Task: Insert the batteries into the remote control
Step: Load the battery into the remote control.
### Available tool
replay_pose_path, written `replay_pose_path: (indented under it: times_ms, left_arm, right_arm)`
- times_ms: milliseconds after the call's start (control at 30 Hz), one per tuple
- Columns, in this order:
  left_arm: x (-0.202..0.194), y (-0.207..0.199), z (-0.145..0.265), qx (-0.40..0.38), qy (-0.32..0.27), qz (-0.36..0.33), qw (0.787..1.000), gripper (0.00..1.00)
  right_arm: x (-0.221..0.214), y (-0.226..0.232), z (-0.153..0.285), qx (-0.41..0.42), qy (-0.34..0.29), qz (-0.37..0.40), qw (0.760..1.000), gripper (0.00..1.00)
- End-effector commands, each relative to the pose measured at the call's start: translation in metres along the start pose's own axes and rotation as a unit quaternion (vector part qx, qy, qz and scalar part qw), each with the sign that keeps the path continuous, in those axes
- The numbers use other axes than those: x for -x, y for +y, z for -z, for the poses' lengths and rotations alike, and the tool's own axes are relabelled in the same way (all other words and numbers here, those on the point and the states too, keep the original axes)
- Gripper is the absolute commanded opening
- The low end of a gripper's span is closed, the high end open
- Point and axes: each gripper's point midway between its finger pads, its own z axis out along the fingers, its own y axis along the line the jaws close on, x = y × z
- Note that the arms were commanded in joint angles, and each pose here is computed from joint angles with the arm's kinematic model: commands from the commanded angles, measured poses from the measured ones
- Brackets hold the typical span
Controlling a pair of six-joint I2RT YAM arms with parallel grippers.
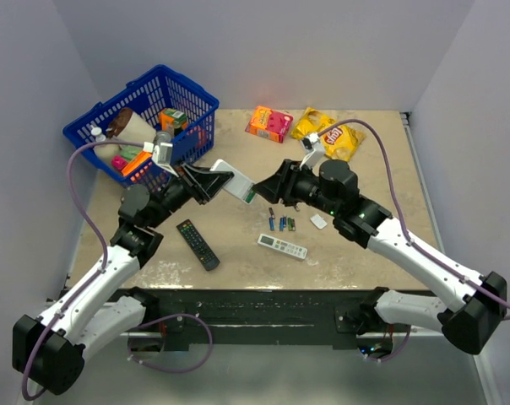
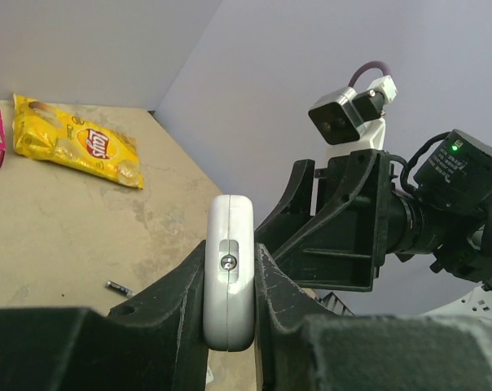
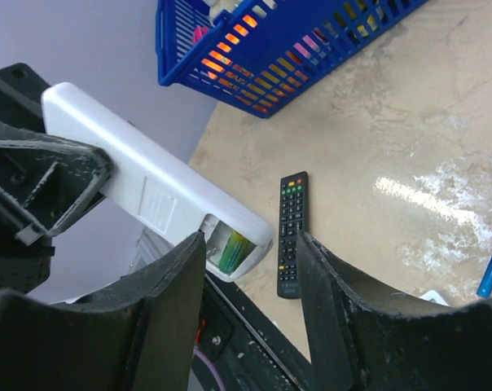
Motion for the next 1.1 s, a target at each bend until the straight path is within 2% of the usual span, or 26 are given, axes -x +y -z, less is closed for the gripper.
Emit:
replay_pose_path:
  times_ms: [0, 233, 267, 467, 700, 733, 833, 933, 967, 1067]
  left_arm:
    - [0.029, -0.022, -0.007, -0.027, -0.039, -0.042, 0.998, 0.00]
    - [0.030, -0.024, -0.009, -0.030, -0.038, -0.050, 0.998, 0.00]
    - [0.029, -0.024, -0.010, -0.031, -0.037, -0.052, 0.997, 0.00]
    - [0.027, -0.027, -0.013, -0.040, -0.031, -0.066, 0.997, 0.00]
    - [0.026, -0.036, -0.013, -0.050, -0.039, -0.091, 0.994, 0.00]
    - [0.027, -0.036, -0.012, -0.049, -0.041, -0.094, 0.994, 0.00]
    - [0.028, -0.034, -0.010, -0.044, -0.048, -0.100, 0.993, 0.00]
    - [0.026, -0.029, -0.011, -0.033, -0.047, -0.088, 0.994, 0.00]
    - [0.022, -0.024, -0.012, -0.022, -0.040, -0.077, 0.996, 0.00]
    - [0.012, 0.003, -0.013, 0.041, -0.027, -0.042, 0.998, 0.00]
  right_arm:
    - [0.014, 0.008, -0.008, -0.011, -0.026, -0.018, 0.999, 0.50]
    - [0.013, 0.002, -0.018, -0.025, -0.029, -0.030, 0.999, 0.40]
    - [0.013, 0.001, -0.017, -0.027, -0.032, -0.031, 0.999, 0.35]
    - [0.018, -0.001, -0.021, -0.036, -0.046, -0.054, 0.997, 0.32]
    - [0.007, -0.022, -0.026, -0.084, -0.035, -0.083, 0.992, 0.11]
    - [0.004, -0.025, -0.026, -0.088, -0.031, -0.085, 0.992, 0.03]
    - [0.001, -0.028, -0.027, -0.092, -0.029, -0.095, 0.991, 0.01]
    - [0.001, -0.022, -0.030, -0.078, -0.022, -0.089, 0.993, 0.27]
    - [0.002, -0.019, -0.030, -0.071, -0.023, -0.087, 0.993, 0.43]
    - [0.011, -0.008, -0.026, -0.052, -0.032, -0.069, 0.996, 0.60]
